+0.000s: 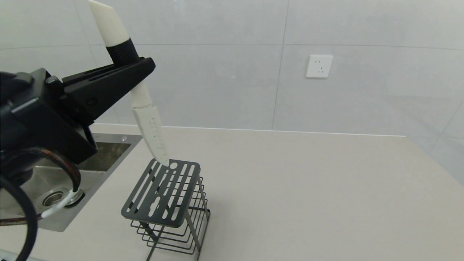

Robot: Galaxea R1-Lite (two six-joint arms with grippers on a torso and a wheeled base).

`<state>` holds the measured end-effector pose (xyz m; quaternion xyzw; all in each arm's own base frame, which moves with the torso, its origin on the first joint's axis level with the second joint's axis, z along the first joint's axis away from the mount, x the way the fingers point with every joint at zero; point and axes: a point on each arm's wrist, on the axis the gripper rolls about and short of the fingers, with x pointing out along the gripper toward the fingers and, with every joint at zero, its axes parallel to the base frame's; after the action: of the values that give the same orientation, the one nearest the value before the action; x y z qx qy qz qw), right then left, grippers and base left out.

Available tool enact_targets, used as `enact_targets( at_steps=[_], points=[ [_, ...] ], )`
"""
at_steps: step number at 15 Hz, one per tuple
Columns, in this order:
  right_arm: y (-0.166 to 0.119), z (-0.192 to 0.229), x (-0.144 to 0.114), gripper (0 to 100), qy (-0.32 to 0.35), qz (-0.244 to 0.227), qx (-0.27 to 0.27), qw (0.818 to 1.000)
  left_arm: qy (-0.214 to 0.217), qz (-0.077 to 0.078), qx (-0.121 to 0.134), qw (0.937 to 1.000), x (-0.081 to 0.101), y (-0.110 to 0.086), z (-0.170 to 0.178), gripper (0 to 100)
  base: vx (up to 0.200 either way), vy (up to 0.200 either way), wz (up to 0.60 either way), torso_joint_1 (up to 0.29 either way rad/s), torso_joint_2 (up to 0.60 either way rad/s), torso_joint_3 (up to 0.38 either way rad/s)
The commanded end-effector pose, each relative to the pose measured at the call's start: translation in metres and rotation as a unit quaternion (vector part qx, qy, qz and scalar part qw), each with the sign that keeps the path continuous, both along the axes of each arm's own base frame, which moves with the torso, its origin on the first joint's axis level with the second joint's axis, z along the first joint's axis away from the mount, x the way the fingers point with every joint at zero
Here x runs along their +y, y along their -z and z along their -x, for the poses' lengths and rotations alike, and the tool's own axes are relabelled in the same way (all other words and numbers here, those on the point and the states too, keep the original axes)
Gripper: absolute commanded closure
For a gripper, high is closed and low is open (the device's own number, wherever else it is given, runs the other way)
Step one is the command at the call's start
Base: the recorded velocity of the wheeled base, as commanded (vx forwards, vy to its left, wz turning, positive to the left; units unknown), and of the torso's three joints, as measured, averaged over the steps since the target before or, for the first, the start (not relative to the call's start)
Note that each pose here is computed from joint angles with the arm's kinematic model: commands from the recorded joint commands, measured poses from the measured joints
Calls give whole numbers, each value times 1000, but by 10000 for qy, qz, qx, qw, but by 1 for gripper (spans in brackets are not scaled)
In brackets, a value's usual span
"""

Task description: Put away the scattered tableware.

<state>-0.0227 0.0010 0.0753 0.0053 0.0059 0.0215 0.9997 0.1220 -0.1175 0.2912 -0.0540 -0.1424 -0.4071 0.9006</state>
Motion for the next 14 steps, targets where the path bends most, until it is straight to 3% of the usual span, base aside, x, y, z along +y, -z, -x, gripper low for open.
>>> enact_targets(
  at_steps=[1,4,9,14],
  points=[
    [0,0,0,100,0,-2,12,10000,236,-124,-105,9996,-8,1,6,100,0,0,0,0,0,0],
    [0,0,0,100,0,-2,12,10000,219,-255,-173,9993,-13,4,8,100,0,0,0,0,0,0],
    [0,0,0,100,0,-2,12,10000,-360,-334,151,9987,-21,14,0,100,0,0,0,0,0,0],
    [0,0,0,100,0,-2,4,10000,-712,-375,471,9956,-42,33,-2,100,0,0,0,0,0,0]
  ],
)
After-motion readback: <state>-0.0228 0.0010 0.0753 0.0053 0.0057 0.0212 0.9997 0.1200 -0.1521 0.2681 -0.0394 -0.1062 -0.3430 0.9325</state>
